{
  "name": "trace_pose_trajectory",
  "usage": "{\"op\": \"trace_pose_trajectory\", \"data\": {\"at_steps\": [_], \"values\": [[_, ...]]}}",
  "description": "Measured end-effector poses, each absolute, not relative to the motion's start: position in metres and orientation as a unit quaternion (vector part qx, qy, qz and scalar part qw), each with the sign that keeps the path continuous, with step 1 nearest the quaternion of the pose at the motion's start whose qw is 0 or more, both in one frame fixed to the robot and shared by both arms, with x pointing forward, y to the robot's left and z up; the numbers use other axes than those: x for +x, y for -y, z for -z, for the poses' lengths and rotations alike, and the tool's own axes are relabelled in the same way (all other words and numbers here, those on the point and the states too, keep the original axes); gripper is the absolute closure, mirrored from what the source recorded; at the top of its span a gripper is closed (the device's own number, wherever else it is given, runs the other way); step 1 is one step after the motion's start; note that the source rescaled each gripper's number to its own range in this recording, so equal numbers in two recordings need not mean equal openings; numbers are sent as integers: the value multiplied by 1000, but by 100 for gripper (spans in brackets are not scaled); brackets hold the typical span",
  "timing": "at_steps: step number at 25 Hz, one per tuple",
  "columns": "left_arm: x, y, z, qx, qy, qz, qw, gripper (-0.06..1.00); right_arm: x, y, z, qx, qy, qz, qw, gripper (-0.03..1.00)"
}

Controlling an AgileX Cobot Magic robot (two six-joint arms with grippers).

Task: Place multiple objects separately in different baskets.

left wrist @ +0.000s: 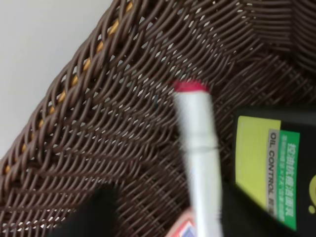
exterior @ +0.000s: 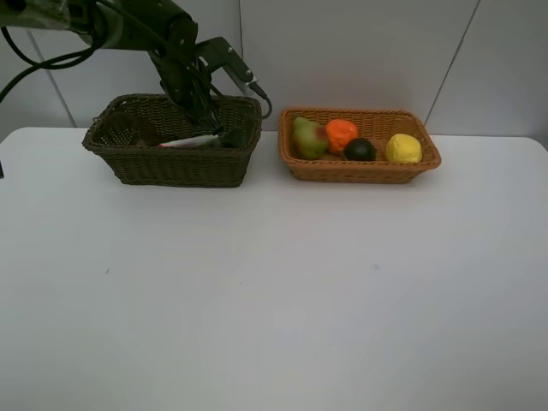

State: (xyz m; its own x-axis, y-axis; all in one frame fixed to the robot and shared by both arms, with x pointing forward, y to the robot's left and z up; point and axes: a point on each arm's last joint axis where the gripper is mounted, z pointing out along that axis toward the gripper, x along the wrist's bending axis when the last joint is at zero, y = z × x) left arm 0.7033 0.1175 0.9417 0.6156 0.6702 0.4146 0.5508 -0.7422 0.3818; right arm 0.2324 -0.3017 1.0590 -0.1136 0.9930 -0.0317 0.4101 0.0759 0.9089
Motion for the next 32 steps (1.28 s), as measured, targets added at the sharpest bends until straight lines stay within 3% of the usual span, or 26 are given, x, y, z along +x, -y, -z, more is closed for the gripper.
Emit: {"op": "trace_pose_trajectory", "data": {"at_steps": [2,5,24,32], "values": [[704,-118,-942,893,-336,-279,104,8,232,302,-1059,554,-634,-394,370,-3],[703,-120,-942,895,-334,-280,94,2,232,302,-1059,554,-634,-394,370,-3],[699,-126,-939,902,-334,-269,49,2,232,302,-1059,554,-634,-395,369,-3],[692,-137,-968,884,-368,-287,21,2,232,302,-1059,554,-634,-395,369,-3]]}}
